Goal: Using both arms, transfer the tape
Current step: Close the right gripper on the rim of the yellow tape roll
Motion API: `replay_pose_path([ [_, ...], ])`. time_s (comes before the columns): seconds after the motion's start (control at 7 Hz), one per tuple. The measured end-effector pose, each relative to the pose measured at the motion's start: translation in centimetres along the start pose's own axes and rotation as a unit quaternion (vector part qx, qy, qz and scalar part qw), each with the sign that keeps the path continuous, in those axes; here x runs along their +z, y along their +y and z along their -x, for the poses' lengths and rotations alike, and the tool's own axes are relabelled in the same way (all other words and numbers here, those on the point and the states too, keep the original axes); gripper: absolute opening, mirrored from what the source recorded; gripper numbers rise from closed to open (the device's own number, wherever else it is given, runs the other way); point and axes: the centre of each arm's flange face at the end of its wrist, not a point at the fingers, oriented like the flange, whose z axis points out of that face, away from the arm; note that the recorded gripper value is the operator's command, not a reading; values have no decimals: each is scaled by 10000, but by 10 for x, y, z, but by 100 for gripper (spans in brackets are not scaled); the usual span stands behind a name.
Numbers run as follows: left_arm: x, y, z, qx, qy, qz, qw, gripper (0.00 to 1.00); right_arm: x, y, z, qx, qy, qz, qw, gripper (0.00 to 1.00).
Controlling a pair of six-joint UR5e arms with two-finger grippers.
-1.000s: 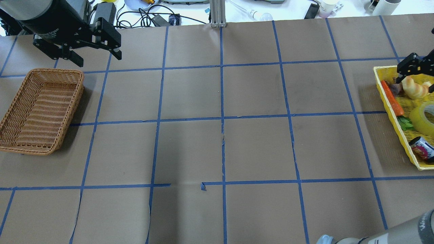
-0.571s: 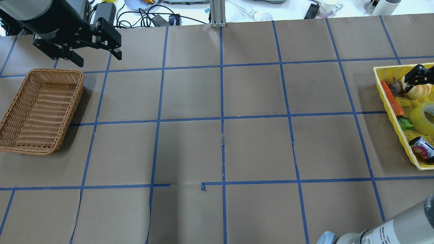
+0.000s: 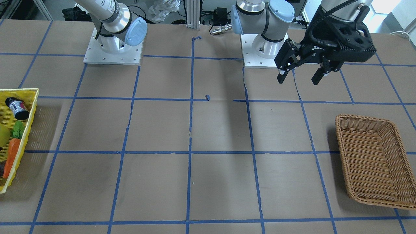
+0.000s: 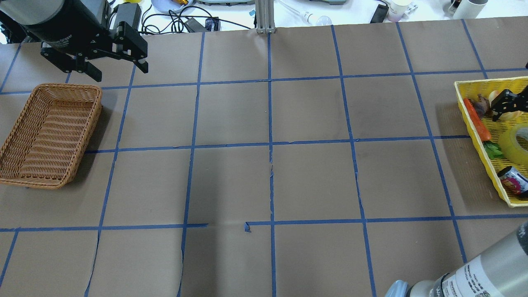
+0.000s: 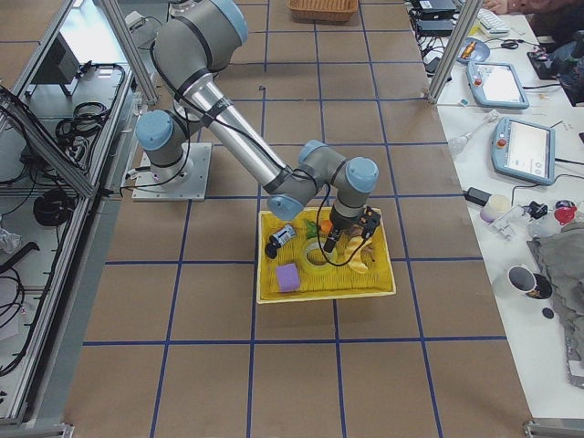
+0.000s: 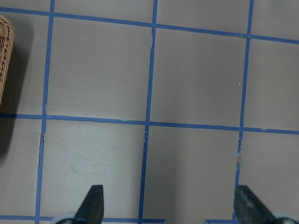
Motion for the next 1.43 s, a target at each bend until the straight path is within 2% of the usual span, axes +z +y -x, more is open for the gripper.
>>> replay_pose_path([
  [0.14, 0, 0, 0, 1, 0, 0, 10000, 100, 7, 3, 1, -4, -8, 67, 10000, 54],
  [0.29, 0, 0, 0, 1, 0, 0, 10000, 100, 10, 5, 1, -4, -14, 106, 9999, 34],
  [0.43, 0, 0, 0, 1, 0, 0, 10000, 100, 11, 6, -1, -14, -18, 125, 9999, 2],
  [1.0, 0, 0, 0, 1, 1, 0, 10000, 100, 4, 8, -13, -92, 138, 153, 9997, 0],
  [1.14, 0, 0, 0, 1, 0, 0, 10000, 100, -11, 10, -14, -95, 137, 125, 9998, 0],
  [1.43, 0, 0, 0, 2, 0, 0, 10000, 100, -67, 14, -10, -143, 124, -92, 9998, 0],
])
